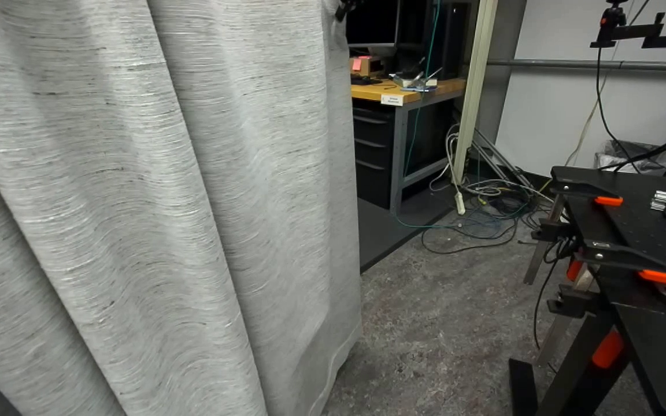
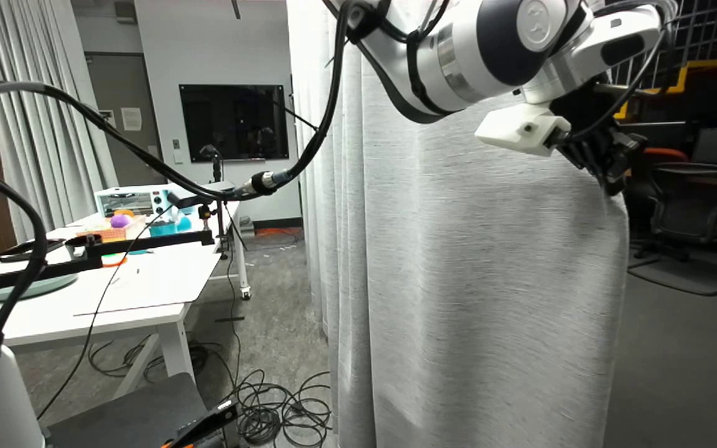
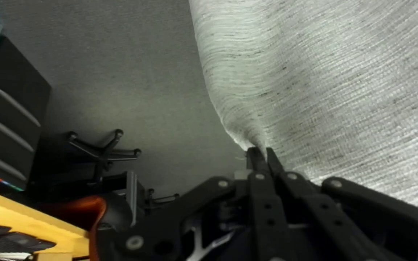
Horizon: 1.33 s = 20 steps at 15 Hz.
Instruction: Slide the curtain to the right and then to the left
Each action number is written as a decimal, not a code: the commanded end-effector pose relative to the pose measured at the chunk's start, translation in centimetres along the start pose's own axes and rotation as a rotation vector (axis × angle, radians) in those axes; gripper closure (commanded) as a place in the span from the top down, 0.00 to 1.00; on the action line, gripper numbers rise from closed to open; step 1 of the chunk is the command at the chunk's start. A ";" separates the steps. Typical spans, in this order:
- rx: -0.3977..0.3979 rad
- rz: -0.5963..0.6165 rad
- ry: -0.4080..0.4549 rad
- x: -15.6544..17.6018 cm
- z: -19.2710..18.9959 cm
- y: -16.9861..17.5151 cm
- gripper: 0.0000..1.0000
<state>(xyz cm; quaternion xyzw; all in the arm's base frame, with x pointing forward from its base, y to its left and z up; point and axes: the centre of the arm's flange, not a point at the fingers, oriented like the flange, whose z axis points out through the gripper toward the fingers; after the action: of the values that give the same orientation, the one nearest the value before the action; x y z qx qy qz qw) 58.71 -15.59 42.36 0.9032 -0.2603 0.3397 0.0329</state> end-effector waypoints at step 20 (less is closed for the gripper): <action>-0.482 0.463 -0.008 6.7 0.9 36.9 0.00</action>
<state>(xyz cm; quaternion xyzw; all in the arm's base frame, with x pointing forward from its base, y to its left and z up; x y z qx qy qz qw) 45.49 -46.35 44.75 0.7781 -0.5150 0.3203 0.1637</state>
